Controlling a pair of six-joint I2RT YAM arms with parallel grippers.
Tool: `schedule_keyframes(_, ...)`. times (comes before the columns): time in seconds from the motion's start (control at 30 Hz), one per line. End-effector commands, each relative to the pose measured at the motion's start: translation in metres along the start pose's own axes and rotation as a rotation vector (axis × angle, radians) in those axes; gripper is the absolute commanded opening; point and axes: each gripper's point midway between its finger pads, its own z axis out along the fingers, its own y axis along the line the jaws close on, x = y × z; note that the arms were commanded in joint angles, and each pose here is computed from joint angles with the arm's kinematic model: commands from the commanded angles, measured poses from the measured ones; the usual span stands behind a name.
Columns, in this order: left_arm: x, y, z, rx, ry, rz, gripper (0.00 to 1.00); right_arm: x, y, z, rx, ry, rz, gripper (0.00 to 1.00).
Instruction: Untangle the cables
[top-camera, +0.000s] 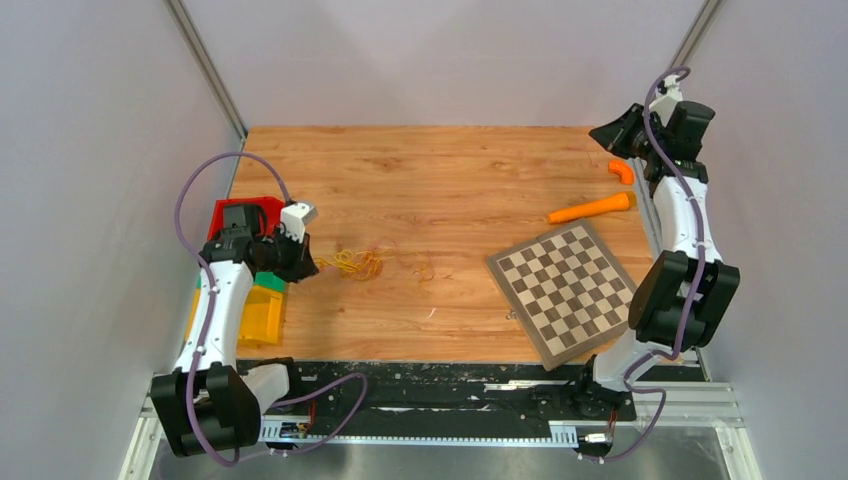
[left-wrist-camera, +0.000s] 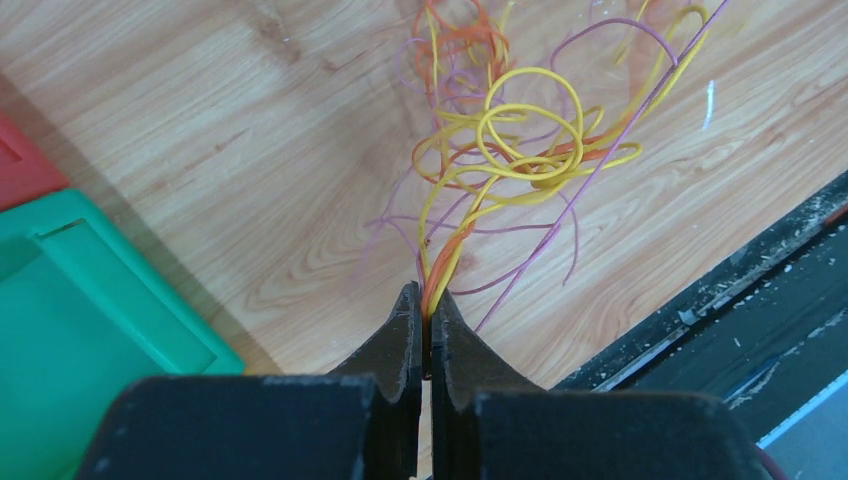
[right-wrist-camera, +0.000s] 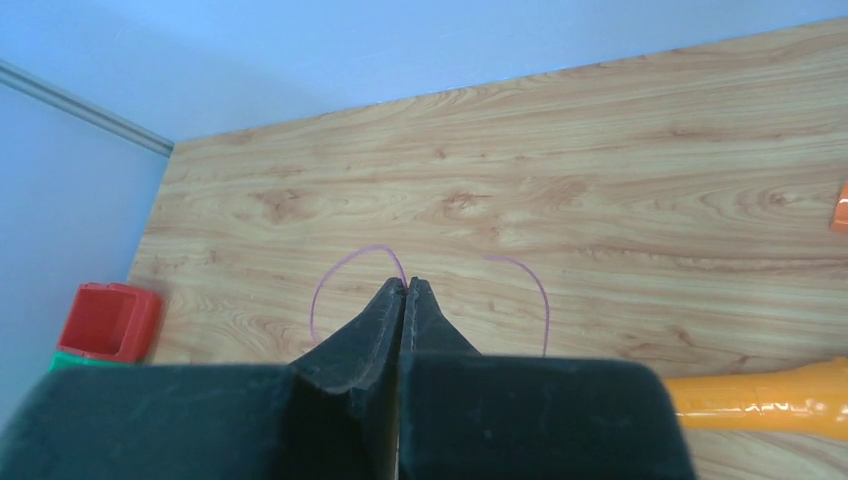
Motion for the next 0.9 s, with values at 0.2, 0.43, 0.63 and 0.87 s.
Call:
schedule_keyframes(0.2, -0.034, -0.025, -0.008, 0.111, -0.111, 0.036, 0.0, 0.022, 0.043, 0.024, -0.163, 0.045, -0.06, 0.0)
schedule_keyframes(0.43, -0.11, -0.064, -0.026, 0.186, -0.229, 0.172, 0.0, 0.059, 0.112, 0.031, -0.378, 0.159, -0.127, 0.0)
schedule_keyframes(0.63, -0.148, -0.1, -0.026, 0.286, -0.288, 0.25, 0.0, 0.148, 0.19, 0.036, -0.616, 0.426, -0.239, 0.87)
schedule_keyframes(0.87, -0.172, -0.126, -0.025, 0.414, -0.343, 0.174, 0.0, 0.208, 0.302, 0.003, -0.902, 0.487, -0.394, 1.0)
